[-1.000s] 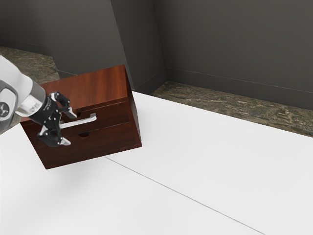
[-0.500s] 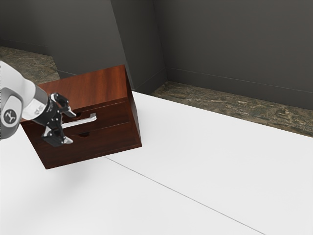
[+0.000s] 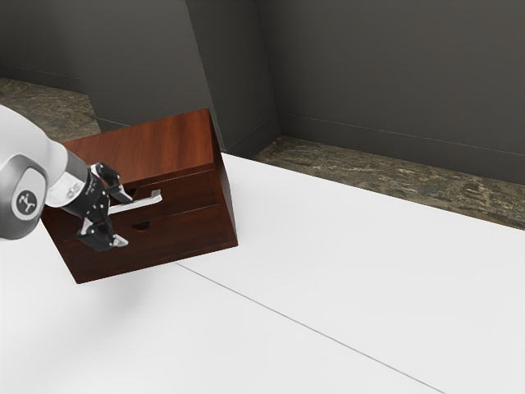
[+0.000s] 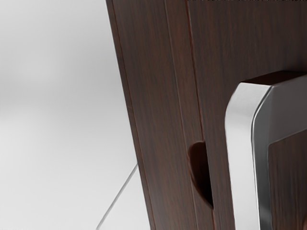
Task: Pull the drawer handle with one arm to open the drawer
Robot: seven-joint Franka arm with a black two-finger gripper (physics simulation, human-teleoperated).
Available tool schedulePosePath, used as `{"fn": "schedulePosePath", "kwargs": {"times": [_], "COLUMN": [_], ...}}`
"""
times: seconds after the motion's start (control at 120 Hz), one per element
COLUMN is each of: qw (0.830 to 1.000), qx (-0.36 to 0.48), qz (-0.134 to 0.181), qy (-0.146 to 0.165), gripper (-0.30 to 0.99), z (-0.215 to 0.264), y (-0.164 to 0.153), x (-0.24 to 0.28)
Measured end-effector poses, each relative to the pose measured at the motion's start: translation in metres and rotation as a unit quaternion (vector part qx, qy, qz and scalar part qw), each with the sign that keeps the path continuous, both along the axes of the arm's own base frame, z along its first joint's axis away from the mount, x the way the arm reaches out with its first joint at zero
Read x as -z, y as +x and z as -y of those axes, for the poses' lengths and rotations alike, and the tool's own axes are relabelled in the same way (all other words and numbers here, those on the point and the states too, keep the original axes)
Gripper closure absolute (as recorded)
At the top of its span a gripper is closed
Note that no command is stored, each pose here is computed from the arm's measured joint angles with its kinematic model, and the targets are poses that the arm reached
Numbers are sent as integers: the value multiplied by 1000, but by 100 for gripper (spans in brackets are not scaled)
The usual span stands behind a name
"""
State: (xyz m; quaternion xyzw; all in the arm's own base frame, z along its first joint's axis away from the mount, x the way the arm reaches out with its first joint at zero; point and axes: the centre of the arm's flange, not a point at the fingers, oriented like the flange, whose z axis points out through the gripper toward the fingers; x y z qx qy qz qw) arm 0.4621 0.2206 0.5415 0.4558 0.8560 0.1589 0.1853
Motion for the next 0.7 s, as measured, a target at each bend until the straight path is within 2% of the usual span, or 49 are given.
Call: {"fn": "schedulePosePath", "kwargs": {"times": [0.283, 0.7], "qw": [1000, 1000], "qx": [-9, -17], "qz": [-4, 1], "qy": [-6, -14], "gripper": [4, 34], "z": [0, 3], "y": [2, -2], "x": [6, 0]}}
